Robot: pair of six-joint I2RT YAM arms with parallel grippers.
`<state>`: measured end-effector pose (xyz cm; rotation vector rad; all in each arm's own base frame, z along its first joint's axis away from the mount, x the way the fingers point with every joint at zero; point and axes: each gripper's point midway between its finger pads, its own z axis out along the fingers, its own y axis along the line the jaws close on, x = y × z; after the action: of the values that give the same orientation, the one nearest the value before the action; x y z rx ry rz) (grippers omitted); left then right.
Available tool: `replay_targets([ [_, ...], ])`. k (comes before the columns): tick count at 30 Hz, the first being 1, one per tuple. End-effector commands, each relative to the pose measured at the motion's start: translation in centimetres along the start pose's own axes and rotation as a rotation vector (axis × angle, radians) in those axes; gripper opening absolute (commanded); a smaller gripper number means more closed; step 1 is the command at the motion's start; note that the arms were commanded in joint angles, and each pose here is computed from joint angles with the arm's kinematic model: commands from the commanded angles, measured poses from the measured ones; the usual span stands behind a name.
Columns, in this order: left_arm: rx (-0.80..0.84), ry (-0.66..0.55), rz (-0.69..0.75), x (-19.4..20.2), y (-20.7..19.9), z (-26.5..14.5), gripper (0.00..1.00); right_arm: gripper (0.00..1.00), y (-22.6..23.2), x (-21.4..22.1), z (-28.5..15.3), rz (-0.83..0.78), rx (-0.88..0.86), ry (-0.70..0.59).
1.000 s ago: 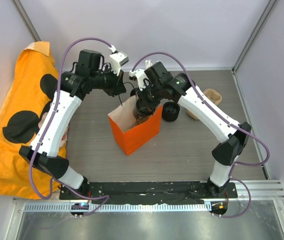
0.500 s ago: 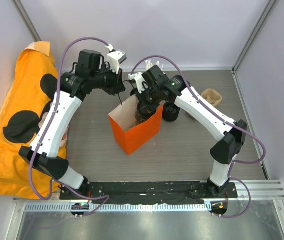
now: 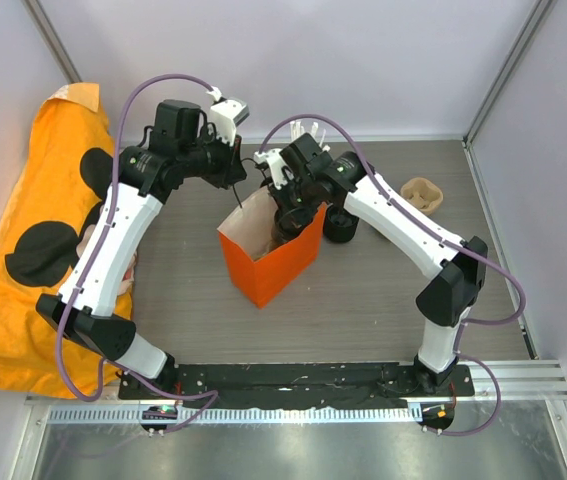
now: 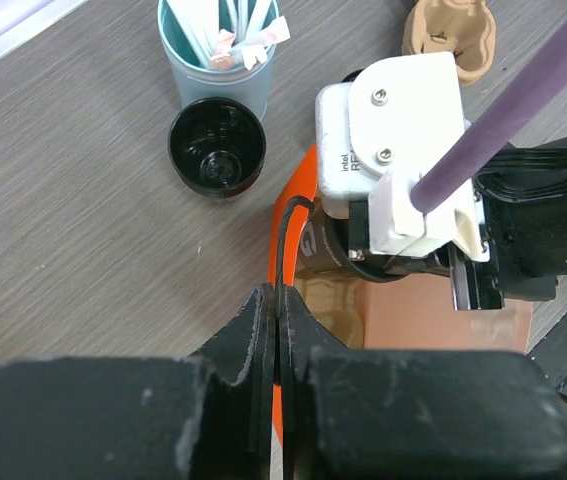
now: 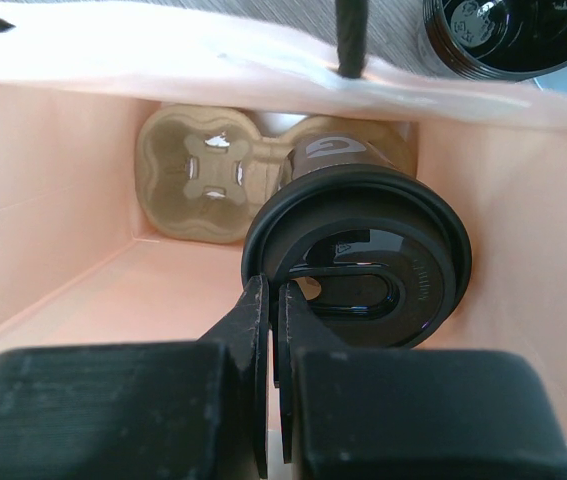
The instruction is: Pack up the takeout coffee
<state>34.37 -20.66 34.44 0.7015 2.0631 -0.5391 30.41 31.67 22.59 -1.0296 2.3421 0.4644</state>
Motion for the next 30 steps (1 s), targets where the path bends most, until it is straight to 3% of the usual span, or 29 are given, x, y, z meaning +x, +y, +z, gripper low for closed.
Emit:
replay_targets([
  [1, -0.018, -0.092, 0.028, -2.2, -0.2, -1.6, 0.0, 0.01, 0.1, -0.5, 0.4, -0.013, 0.007, -0.015],
  [30, -0.057, -0.119, 0.037, -2.9, 0.2, -2.6, 0.0, 0.01, 0.0, 0.2, 1.9, -0.026, 0.012, 0.024],
])
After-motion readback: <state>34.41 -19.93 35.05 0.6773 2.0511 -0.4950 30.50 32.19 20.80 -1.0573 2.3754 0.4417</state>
